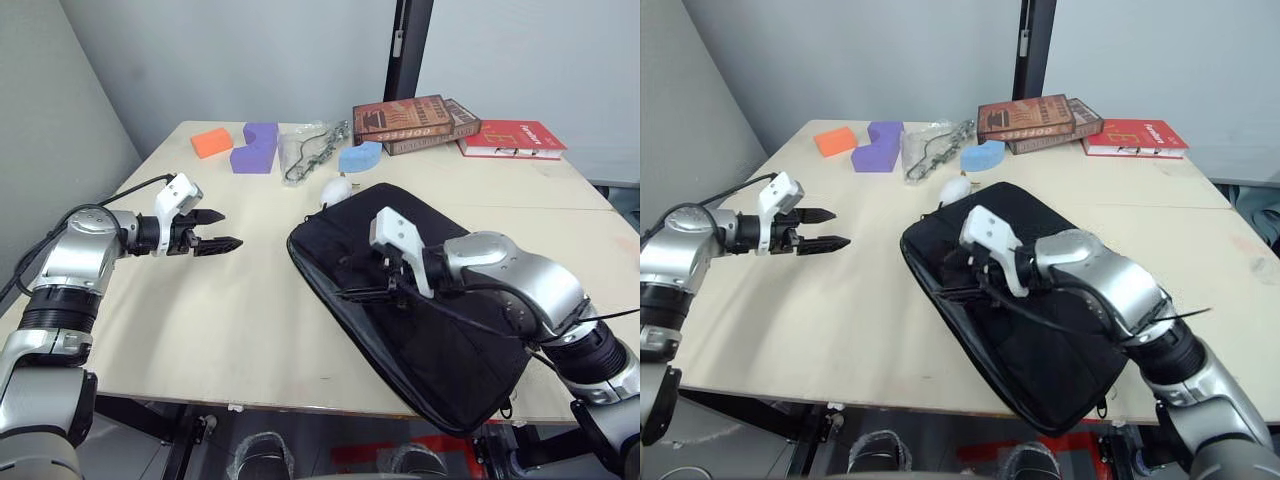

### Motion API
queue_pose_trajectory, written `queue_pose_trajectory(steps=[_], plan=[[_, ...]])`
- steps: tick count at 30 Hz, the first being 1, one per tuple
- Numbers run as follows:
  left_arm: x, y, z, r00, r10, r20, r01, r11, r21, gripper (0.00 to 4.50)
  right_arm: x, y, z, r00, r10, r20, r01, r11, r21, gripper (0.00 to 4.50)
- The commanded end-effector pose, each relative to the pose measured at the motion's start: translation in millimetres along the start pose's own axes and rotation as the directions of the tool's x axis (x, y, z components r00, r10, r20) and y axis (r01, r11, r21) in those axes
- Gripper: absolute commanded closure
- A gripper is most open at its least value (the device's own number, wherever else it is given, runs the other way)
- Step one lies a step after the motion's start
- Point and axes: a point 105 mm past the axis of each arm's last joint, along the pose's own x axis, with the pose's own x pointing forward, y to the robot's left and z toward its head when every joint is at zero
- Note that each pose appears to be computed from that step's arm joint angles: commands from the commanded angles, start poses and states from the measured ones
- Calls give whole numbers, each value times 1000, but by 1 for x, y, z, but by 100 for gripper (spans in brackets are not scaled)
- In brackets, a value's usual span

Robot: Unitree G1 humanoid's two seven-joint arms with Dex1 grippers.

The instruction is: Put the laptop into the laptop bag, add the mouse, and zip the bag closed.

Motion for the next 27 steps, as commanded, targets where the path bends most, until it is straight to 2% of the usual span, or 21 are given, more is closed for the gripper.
queue_pose_trajectory(steps=[1, 6, 9, 13, 17, 20, 23, 27], plan=[[6, 2, 13, 999, -2, 35, 0, 999, 52, 0, -20, -5, 20, 993, -88, 79, 89, 996, -2, 2], [26, 0, 20, 997, -24, 78, 20, 998, 53, 0, -59, -23, 12, 958, -273, 86, 265, 959, 101, 2], [45, -5, 28, 992, -56, 113, 51, 998, 48, 0, -88, -28, -12, 931, -365, 4, 362, 923, 131, 2], [85, -11, 35, 984, -75, 161, 79, 997, -17, 0, -138, -32, -38, 865, -495, -86, 501, 841, 205, 2], [108, -17, 37, 975, -97, 198, 117, 989, -94, 0, -164, -21, -60, 826, -545, -145, 562, 777, 283, 2], [125, -25, 35, 972, -117, 206, 149, 977, -152, 0, -181, -5, -69, 824, -549, -141, 557, 738, 381, 2], [138, -36, 24, 972, -158, 175, 189, 966, -175, 0, -197, 5, -79, 803, -574, -159, 576, 679, 455, 2], [148, -41, 6, 982, -146, 124, 168, 967, -193, 0, -217, 18, -98, 771, -598, -220, 608, 585, 537, 2]])
